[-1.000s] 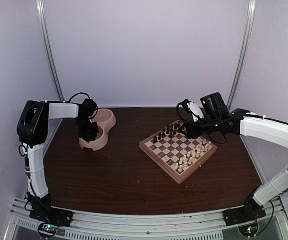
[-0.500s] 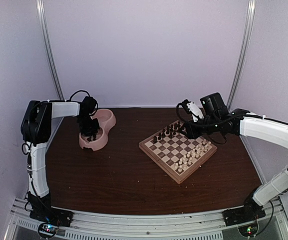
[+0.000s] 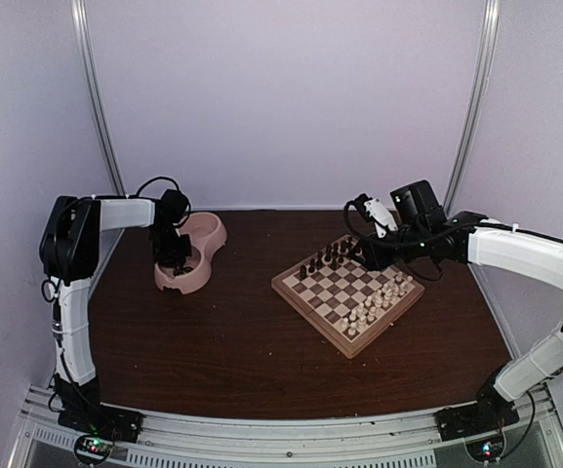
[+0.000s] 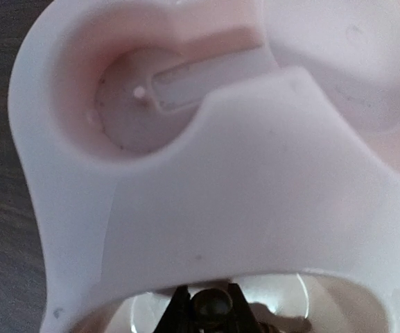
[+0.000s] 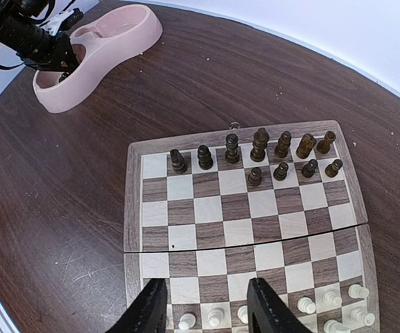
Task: Set up the chess pieces on the board
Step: Pick up the pawn from the storage box, then place the pawn on the chessboard.
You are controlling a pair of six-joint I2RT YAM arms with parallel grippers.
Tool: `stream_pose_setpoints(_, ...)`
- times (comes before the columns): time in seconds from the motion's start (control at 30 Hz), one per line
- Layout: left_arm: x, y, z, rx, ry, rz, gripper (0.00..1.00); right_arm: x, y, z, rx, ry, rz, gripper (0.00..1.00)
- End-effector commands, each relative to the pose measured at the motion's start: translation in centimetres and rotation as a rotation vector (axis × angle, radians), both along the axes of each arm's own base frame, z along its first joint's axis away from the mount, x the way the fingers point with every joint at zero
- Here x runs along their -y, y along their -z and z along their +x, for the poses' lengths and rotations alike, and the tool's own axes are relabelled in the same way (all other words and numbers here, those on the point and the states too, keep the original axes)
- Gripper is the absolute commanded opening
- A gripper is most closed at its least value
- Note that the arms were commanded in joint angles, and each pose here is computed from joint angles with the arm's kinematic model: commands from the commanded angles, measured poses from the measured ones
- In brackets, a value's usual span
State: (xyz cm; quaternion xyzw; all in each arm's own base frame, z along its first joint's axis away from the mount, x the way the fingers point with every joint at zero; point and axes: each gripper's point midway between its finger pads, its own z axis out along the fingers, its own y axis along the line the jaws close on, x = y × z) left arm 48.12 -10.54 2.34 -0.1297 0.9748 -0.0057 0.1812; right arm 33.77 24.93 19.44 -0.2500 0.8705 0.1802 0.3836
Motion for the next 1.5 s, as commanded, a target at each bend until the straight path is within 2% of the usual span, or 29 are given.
stream_pose_setpoints(0.0, -0.9, -2.9, -0.9, 0.027, 0.068, 0.047, 0.12, -0.8, -1.2, 0.4, 0.015, -0.015, 0.030, 0.42)
stream_pose_setpoints(0.2, -0.1, -5.3, -1.2, 0.076, 0.157, 0.070, 0.12, -0.9, -1.1, 0.2, 0.008, -0.014, 0.041, 0.42)
stream_pose_setpoints(0.33, 1.8, -6.8, -1.5, 0.130, 0.272, 0.018, 0.12, -1.2, -1.2, 0.2, -0.002, -0.020, 0.057, 0.42)
stream_pose_setpoints(0.37, 3.7, -8.1, -1.9, 0.191, 0.367, -0.059, 0.09, -2.0, -1.5, 0.1, -0.030, -0.041, 0.078, 0.42)
stream_pose_setpoints(0.43, 5.2, -9.1, -2.6, 0.225, 0.432, -0.110, 0.09, -2.5, -1.8, 0.1, -0.048, -0.057, 0.098, 0.42)
stream_pose_setpoints(0.6, 10.0, -12.4, -5.1, 0.313, 0.625, -0.149, 0.06, -3.7, -1.9, -0.4, -0.100, -0.095, 0.146, 0.42)
stream_pose_setpoints(0.8, 17.9, -15.1, -9.8, 0.390, 0.839, -0.213, 0.07, -3.8, -1.1, -0.5, -0.118, -0.095, 0.146, 0.42)
stream_pose_setpoints(1.0, 24.5, -13.9, -13.0, 0.426, 0.969, -0.304, 0.08, -2.8, -1.0, -0.5, -0.100, -0.055, 0.132, 0.42)
stream_pose_setpoints(1.2, 30.4, -11.6, -14.0, 0.411, 1.067, -0.346, 0.08, -1.4, 0.0, -0.7, -0.105, 0.005, 0.094, 0.41)
stream_pose_setpoints(1.47, 36.3, -8.0, -15.0, 0.424, 1.190, -0.371, 0.08, 0.5, 3.9, -0.6, -0.213, 0.080, 0.100, 0.41)
